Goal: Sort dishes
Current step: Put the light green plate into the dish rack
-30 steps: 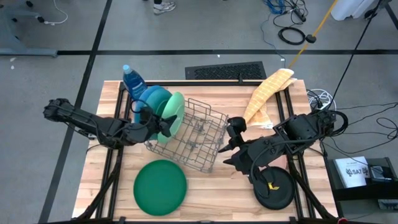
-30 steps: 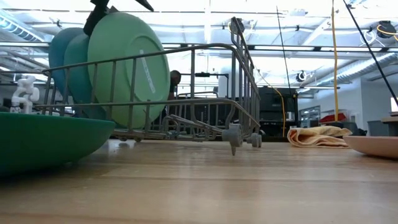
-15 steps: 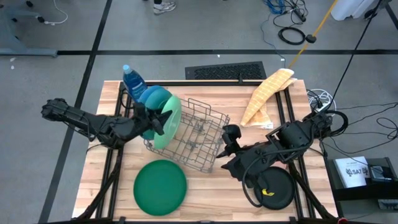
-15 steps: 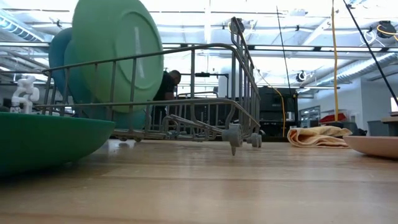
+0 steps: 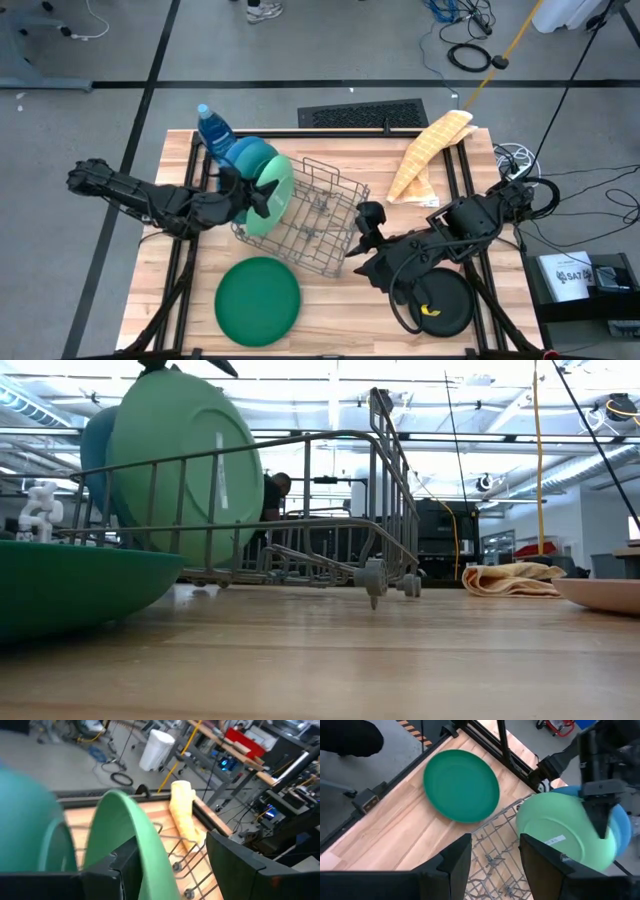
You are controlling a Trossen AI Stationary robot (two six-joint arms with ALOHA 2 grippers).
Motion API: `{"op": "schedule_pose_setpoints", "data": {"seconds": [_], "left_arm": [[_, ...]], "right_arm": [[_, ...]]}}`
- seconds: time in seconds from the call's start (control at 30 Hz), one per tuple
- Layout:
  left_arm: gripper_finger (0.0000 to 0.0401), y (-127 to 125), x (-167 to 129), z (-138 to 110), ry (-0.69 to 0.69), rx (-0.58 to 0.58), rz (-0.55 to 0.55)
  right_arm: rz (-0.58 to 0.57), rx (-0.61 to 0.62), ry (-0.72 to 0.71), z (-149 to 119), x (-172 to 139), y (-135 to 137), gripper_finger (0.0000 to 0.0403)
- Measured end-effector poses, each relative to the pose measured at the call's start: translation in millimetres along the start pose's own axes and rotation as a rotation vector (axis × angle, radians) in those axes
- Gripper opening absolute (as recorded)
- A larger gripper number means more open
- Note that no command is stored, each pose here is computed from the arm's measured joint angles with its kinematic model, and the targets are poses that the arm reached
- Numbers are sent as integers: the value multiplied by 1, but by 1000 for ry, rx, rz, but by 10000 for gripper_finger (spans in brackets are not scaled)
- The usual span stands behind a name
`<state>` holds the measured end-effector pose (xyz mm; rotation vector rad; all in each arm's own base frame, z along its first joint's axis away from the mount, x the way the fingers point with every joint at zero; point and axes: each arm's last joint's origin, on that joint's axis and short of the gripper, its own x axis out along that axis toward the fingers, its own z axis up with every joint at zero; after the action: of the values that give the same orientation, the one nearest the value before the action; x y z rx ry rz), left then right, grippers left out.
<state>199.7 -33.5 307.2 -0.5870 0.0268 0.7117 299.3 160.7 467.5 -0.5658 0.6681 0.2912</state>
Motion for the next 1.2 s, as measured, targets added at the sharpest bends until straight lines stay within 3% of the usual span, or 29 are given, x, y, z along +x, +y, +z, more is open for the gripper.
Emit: {"op": "schedule_pose_setpoints", "data": {"seconds": [0.37,0.73,0.97,1.2], "left_arm": [[211,-3,1,7,-44,40,-19],[212,5,14,14,-31,0,-2],[212,8,19,17,-15,-30,-13],[216,9,19,14,46,-13,-42]], "right_arm": [[5,0,4,0,3,1,160],[21,-32,79,3,37,11,160],[-248,-75,137,7,102,-7,160],[-409,-73,213,-8,178,-41,160]]}}
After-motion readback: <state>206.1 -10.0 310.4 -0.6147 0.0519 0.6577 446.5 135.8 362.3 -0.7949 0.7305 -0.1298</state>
